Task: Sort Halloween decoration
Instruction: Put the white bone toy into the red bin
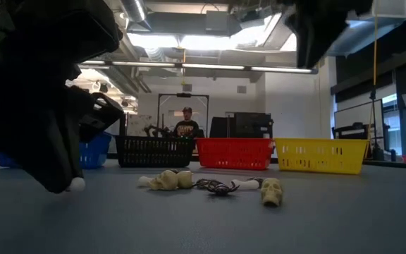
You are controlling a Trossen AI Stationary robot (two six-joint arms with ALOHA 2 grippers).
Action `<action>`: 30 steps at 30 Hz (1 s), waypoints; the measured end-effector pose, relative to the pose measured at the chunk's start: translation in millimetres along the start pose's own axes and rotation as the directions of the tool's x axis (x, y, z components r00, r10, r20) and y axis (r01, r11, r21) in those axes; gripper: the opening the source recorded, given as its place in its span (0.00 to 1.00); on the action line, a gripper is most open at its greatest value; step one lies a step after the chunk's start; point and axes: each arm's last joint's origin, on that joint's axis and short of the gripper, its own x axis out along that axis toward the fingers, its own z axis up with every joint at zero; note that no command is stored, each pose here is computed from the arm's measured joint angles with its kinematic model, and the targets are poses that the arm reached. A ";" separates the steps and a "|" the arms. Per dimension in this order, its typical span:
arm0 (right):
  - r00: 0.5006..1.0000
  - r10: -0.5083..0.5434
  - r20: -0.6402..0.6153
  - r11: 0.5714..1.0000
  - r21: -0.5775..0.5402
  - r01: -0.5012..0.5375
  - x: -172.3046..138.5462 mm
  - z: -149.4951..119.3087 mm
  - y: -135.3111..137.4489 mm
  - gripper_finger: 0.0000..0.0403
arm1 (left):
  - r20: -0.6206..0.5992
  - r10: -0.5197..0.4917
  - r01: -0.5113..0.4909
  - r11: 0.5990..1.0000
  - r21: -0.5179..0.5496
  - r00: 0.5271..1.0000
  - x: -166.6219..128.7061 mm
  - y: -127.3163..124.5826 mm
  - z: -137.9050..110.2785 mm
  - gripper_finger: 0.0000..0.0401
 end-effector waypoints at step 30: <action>0.979 -0.067 0.192 0.998 0.013 0.066 58.3 -40.2 40.5 0.43 | 0.474 0.335 -0.305 0.942 -0.142 0.814 -14.1 129.4 75.7 0.00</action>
